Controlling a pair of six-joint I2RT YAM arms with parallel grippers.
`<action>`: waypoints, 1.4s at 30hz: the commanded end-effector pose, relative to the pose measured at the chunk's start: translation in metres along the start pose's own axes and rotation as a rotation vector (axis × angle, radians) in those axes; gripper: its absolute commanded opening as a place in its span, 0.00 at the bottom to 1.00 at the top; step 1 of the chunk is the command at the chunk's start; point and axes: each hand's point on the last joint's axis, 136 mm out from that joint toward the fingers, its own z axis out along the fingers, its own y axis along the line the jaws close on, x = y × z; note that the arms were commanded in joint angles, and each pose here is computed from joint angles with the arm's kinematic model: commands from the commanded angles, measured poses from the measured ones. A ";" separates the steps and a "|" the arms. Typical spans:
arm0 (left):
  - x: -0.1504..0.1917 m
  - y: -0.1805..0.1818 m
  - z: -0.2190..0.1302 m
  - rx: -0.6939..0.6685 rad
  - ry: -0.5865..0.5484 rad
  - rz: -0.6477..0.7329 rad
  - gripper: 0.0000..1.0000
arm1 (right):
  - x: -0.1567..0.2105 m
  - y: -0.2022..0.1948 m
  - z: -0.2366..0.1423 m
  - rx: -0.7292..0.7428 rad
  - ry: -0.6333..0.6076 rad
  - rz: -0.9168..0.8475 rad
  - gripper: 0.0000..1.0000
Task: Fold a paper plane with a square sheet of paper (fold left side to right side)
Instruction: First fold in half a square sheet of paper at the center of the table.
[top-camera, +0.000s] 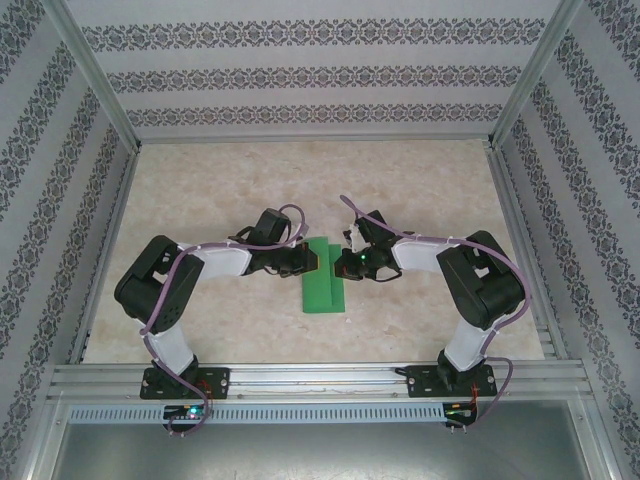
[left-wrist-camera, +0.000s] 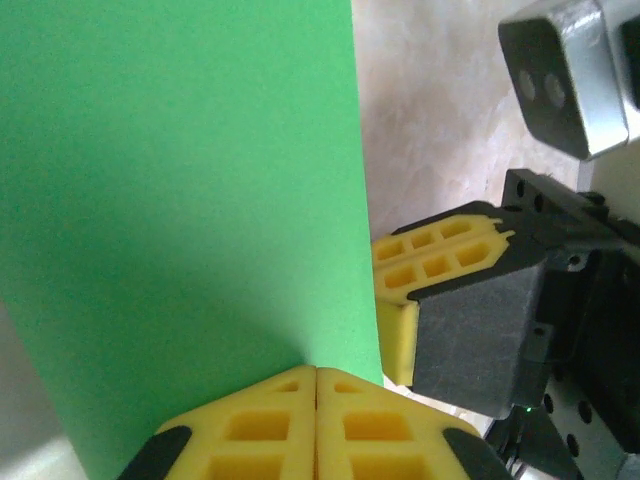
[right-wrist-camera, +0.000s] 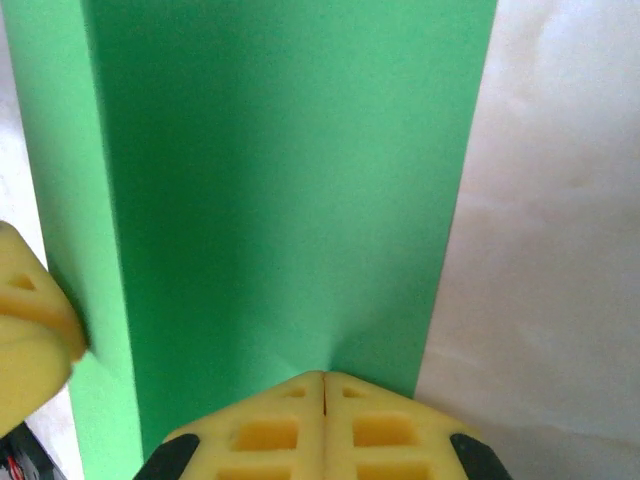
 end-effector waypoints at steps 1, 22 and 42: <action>0.004 0.000 0.004 -0.031 0.022 0.024 0.04 | 0.005 0.008 -0.001 -0.030 0.000 -0.011 0.00; -0.002 -0.009 0.001 -0.019 -0.011 0.031 0.02 | -0.011 0.038 -0.049 -0.247 -0.139 -0.016 0.36; -0.006 -0.016 0.000 0.008 -0.031 0.029 0.01 | -0.001 0.038 -0.010 -0.324 -0.067 0.055 0.40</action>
